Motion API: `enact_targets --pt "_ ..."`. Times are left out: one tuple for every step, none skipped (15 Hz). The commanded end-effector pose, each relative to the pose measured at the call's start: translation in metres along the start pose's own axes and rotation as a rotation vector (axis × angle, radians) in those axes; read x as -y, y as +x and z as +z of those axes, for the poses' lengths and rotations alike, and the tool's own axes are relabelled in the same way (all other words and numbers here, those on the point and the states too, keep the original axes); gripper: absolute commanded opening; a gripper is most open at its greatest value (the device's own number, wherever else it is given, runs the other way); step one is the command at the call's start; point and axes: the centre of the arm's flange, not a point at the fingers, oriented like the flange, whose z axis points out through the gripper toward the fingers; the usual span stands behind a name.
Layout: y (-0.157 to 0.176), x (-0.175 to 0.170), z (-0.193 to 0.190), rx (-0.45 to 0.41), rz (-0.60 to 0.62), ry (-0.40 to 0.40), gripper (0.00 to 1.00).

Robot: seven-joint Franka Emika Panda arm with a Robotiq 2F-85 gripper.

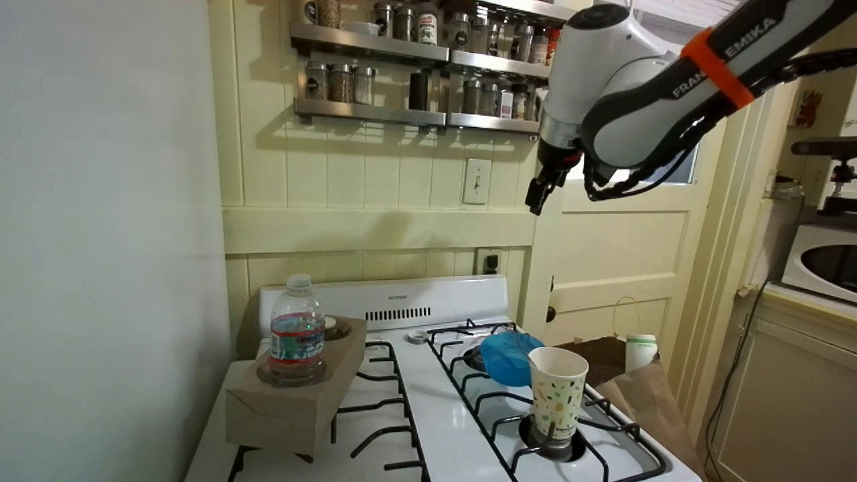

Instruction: Turn on the switch

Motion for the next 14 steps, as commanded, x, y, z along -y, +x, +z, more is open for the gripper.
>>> enact_targets --pt "0.018 0.003 0.067 -0.092 -0.144 -0.111 1.0" --pt "0.02 0.004 0.08 -0.11 -0.195 -0.137 1.0" --pt "0.019 0.005 0.088 -0.127 -0.239 -0.165 1.0" --pt "0.02 0.007 0.092 -0.145 -0.262 -0.208 1.0" --pt "0.022 0.005 0.09 -0.159 -0.263 -0.256 1.0" --pt "0.021 -0.02 0.059 -0.11 -0.249 -0.164 1.0" --pt "0.028 -0.024 0.058 -0.128 -0.256 -0.192 1.0" --pt "0.033 -0.027 0.057 -0.139 -0.259 -0.206 1.0" --pt "0.036 -0.028 0.055 -0.146 -0.262 -0.212 1.0" --pt "0.037 -0.028 0.054 -0.149 -0.263 -0.214 1.0" --pt "0.038 -0.028 0.054 -0.15 -0.264 -0.215 1.0" --pt "0.038 -0.028 0.054 -0.15 -0.265 -0.215 1.0" --pt "0.04 -0.016 0.049 -0.151 -0.284 -0.235 1.0" --pt "0.043 0.0 0.048 -0.165 -0.278 -0.233 1.0"
